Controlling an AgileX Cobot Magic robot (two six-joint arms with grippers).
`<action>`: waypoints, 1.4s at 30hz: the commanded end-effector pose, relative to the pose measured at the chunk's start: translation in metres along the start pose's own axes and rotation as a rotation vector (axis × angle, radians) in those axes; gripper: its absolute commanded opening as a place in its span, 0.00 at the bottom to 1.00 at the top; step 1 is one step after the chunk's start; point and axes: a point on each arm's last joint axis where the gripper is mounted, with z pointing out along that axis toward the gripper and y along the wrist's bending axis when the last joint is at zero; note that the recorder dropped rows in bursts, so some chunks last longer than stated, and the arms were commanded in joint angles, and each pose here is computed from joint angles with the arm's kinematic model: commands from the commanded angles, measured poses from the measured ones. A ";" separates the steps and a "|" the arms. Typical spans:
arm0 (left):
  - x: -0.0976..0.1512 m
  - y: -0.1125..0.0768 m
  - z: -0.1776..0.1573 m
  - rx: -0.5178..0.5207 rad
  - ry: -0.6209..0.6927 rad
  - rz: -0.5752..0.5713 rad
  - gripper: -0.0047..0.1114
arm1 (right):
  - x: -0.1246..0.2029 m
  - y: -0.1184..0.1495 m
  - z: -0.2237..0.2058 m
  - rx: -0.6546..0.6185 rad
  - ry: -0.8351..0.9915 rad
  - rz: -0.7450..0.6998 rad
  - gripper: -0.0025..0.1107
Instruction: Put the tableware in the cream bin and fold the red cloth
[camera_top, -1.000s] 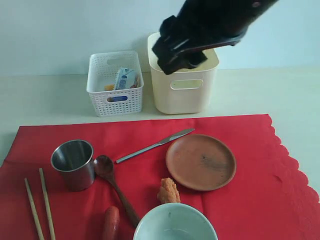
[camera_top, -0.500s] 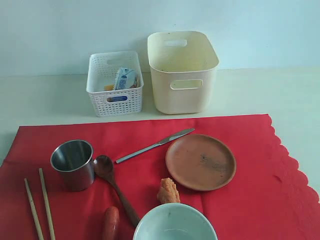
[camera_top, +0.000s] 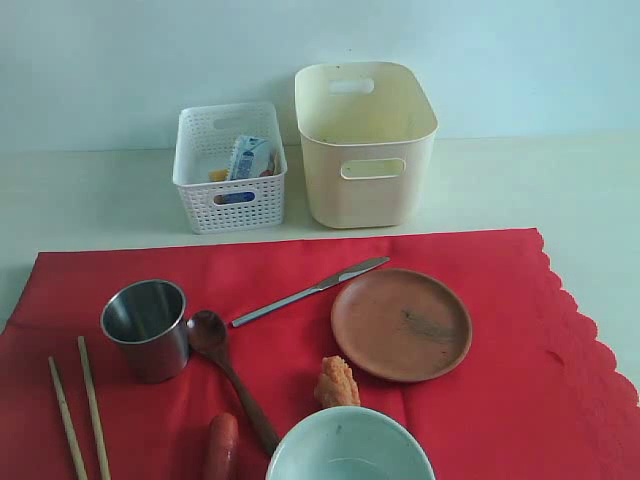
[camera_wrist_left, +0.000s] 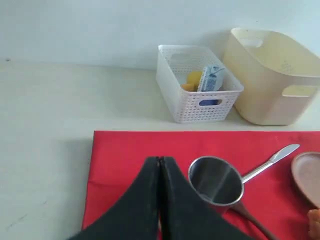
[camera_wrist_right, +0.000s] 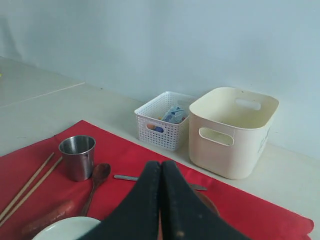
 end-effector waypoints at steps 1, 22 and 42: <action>-0.055 -0.015 0.010 0.068 0.024 0.021 0.04 | 0.009 0.002 0.012 -0.015 -0.095 -0.004 0.02; -0.085 -0.028 0.037 0.109 0.025 0.033 0.04 | 0.056 0.008 0.033 -0.066 0.033 0.105 0.02; -0.035 -0.078 0.122 0.597 0.574 0.262 0.13 | 0.057 -0.012 0.030 0.381 0.012 0.161 0.02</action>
